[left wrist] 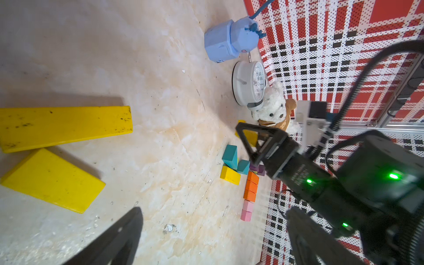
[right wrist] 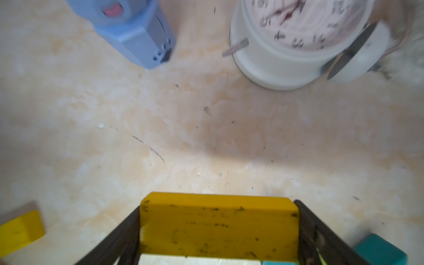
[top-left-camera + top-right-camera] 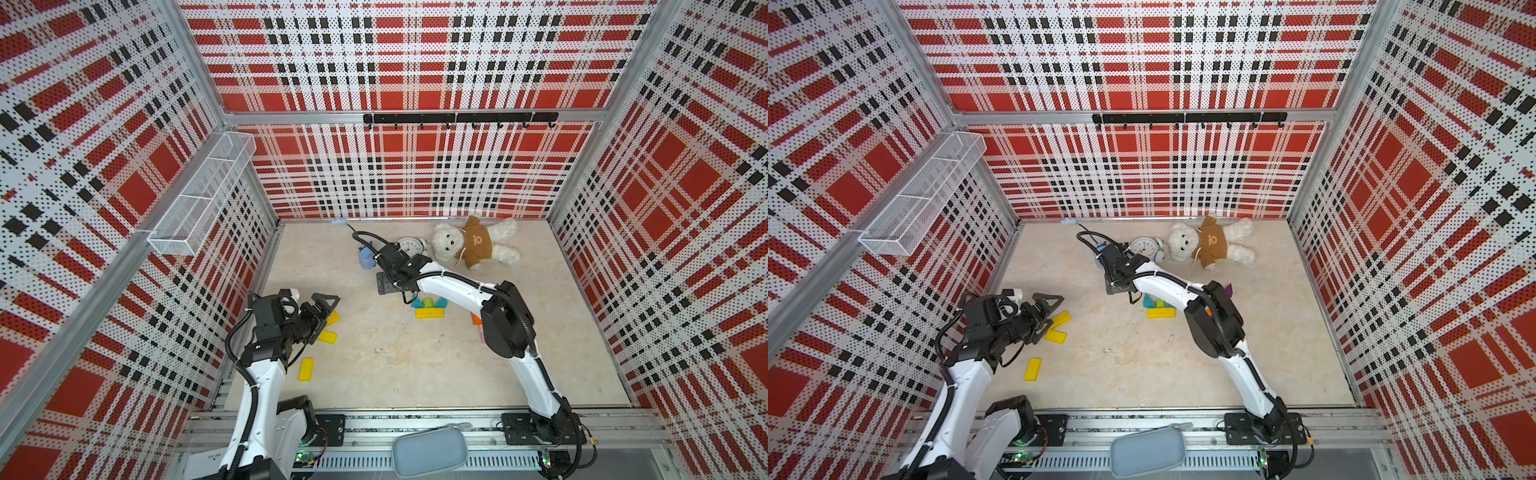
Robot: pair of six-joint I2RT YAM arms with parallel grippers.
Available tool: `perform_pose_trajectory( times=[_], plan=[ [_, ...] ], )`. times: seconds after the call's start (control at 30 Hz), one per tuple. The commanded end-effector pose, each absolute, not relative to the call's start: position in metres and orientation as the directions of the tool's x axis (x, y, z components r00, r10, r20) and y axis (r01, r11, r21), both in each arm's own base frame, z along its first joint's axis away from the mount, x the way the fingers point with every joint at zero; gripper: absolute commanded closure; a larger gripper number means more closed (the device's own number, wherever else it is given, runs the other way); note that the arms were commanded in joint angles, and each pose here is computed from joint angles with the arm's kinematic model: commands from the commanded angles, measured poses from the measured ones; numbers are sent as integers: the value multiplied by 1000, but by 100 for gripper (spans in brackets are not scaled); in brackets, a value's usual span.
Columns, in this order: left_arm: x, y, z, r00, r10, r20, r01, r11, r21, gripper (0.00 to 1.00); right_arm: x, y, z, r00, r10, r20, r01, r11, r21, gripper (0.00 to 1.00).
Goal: Assemble a carrot with building blocks
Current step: Pick up the building block from the center of the board, then assemble the building block at the center of the board.
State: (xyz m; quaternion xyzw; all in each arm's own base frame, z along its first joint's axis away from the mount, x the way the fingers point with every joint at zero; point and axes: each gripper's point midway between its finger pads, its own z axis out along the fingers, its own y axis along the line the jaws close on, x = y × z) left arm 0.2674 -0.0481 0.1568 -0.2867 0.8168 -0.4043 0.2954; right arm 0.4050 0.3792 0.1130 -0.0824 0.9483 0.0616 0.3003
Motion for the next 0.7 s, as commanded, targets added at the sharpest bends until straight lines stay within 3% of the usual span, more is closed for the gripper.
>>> perform_pose_trajectory(
  times=[0.0,0.33,0.67],
  plan=[
    [268,-50,160,-661,-705,-257,-206,500,-841,0,407,373,152,-751,-86,-654,-196,976,96,13],
    [265,-58,166,-674,-685,-277,-170,508,-844,1,367,314,170,-742,-52,-668,-139,987,78,12],
    [255,-91,174,-743,-596,-304,-74,525,-848,0,301,252,130,-816,13,-578,-67,991,116,12]
  ],
)
